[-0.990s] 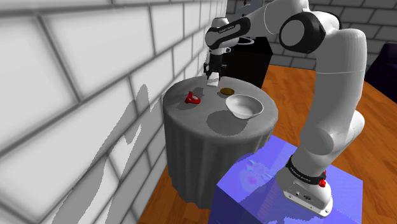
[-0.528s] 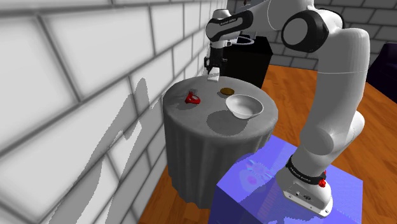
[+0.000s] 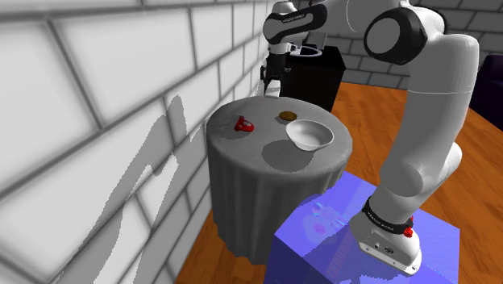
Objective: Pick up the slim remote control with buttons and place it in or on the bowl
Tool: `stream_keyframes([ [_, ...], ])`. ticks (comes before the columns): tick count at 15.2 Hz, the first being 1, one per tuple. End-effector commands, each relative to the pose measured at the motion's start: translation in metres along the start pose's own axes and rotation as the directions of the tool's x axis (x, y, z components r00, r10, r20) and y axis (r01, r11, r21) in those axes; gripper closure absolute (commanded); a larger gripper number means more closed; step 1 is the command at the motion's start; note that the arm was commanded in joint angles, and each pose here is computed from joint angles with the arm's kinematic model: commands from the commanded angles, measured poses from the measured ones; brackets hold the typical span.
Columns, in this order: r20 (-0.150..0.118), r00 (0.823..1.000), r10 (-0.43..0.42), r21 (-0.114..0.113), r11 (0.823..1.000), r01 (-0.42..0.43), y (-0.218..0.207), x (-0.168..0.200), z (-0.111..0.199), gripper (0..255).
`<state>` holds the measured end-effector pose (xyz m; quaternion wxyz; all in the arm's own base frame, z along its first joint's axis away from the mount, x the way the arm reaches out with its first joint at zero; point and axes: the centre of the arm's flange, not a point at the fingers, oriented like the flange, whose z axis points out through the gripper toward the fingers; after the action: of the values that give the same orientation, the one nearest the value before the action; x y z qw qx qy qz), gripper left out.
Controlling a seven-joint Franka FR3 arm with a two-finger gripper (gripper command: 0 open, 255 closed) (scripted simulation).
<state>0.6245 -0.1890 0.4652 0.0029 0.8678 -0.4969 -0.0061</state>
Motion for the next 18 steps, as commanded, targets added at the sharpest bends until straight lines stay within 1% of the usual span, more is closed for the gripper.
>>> stream_keyframes([
  [1,0.0,1.0,0.0,0.0,1.0,0.0,0.017,-0.02,-0.002,255],
  [18,0.0,1.0,0.0,0.0,1.0,0.0,0.157,-0.195,-0.001,255],
])
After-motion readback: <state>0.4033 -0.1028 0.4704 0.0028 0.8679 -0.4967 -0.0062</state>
